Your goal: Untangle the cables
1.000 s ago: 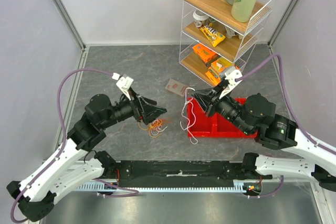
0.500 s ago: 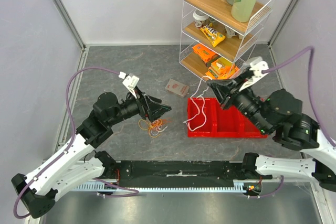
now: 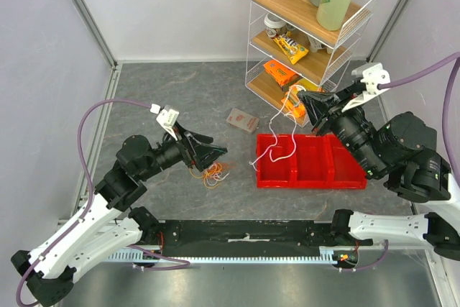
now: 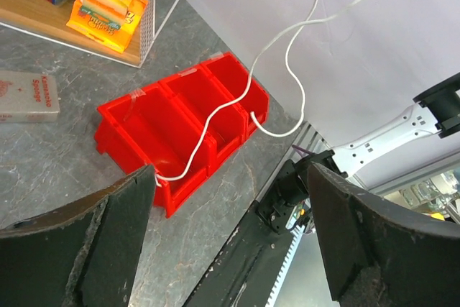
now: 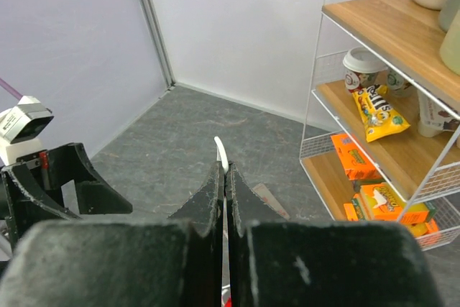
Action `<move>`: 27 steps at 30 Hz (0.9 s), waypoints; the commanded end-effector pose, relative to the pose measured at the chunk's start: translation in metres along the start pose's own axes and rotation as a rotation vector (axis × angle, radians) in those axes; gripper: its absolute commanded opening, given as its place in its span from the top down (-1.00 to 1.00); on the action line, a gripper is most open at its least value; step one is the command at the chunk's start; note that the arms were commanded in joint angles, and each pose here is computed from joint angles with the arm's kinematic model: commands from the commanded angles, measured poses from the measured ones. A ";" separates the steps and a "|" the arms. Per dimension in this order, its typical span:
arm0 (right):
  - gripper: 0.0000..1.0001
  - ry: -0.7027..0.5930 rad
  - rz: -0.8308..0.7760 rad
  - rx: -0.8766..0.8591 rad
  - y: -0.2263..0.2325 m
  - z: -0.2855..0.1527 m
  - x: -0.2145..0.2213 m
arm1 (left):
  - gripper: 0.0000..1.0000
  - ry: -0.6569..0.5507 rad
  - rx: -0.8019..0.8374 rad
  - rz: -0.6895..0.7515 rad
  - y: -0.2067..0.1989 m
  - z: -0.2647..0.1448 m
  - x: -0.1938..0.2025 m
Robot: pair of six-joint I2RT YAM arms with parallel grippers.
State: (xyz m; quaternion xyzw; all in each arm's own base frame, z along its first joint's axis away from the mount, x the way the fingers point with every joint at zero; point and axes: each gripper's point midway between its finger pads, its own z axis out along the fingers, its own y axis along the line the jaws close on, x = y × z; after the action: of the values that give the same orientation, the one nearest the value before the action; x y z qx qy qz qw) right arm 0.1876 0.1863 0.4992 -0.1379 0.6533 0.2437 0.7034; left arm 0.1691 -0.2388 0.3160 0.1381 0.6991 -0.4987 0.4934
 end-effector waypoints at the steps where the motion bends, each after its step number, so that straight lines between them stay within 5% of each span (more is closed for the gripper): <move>1: 1.00 -0.048 -0.040 0.036 -0.009 0.000 -0.024 | -0.84 0.002 -0.023 -0.006 0.006 -0.001 0.003; 14: 1.00 -0.132 -0.091 -0.022 0.011 0.015 -0.078 | -0.84 0.011 -0.044 -0.013 0.010 -0.004 0.007; 27: 1.00 0.030 -0.098 0.077 -0.014 0.006 0.054 | -0.84 0.023 -0.043 -0.035 0.011 -0.003 0.012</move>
State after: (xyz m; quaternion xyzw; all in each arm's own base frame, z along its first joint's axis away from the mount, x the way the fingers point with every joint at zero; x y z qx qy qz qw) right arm 0.1979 0.1894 0.4710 -0.1729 0.6550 0.1840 0.7122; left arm 0.1685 -0.2370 0.2936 0.1305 0.7208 -0.4880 0.4746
